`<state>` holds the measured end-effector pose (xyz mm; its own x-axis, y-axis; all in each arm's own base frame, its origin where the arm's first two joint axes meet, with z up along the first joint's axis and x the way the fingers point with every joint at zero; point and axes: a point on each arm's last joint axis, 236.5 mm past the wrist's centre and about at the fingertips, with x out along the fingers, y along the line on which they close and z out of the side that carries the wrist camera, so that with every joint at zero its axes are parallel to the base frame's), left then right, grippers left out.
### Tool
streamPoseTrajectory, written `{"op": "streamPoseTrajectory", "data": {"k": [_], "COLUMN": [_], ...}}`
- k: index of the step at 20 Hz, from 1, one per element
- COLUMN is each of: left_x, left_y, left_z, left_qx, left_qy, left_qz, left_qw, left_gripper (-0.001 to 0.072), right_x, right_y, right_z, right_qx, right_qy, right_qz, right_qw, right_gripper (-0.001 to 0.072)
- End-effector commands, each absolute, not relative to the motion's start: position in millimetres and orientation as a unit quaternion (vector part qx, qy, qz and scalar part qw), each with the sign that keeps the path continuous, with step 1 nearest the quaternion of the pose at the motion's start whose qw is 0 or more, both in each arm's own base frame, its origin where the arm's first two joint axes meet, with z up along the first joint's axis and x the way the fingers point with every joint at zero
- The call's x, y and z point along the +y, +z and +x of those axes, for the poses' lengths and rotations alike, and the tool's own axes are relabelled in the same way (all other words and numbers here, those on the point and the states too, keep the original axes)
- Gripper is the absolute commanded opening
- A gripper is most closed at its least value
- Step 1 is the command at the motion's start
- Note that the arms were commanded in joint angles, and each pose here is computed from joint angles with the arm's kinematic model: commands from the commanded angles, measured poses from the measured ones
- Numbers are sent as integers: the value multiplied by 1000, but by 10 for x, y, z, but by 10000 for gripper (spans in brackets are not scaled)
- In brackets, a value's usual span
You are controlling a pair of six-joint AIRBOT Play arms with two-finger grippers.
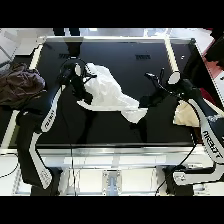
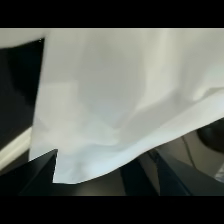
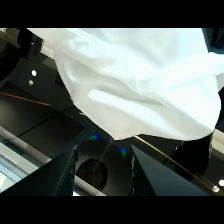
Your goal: Fold the shirts.
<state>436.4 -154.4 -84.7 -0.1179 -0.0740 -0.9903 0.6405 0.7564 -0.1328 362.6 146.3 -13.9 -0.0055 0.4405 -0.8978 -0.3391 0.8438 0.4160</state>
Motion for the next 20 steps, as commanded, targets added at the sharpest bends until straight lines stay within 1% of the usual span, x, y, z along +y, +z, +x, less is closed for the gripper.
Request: {"op": "streamPoseTrajectory", "data": {"k": [1,5,11,13,14,15,16,18,20], "left_x": [-1476,-1597,-1667,-1673,-1663,-1652,-1643,-1632,-1595], "left_y": [-867,-820,-909,-1039,-1114,-1160,-1163,-1101,-962], "left_z": [4374,4126,4088,4011,3968,3933,3906,3933,4016], "left_qx": [687,711,713,725,734,741,744,739,725], "left_qy": [-289,-318,-328,-331,-328,-327,-329,-327,-318], "left_qz": [241,210,209,201,197,195,196,200,213], "left_qw": [622,591,583,569,561,553,548,554,573], "left_gripper": [700,700,687,678,571,302,16,12,11], "right_x": [1461,1462,1462,1462,1462,1462,1462,1462,1462], "right_y": [-122,-117,-114,-115,-115,-114,-115,-116,-118], "right_z": [3685,3790,3820,3815,3813,3804,3793,3777,3747], "right_qx": [644,630,625,626,626,627,629,631,636], "right_qy": [274,268,267,267,267,268,268,269,271], "right_qz": [37,38,38,38,38,38,38,38,38], "right_qw": [713,728,732,732,732,730,729,726,722], "right_gripper": [367,367,367,366,366,367,366,366,366]}}
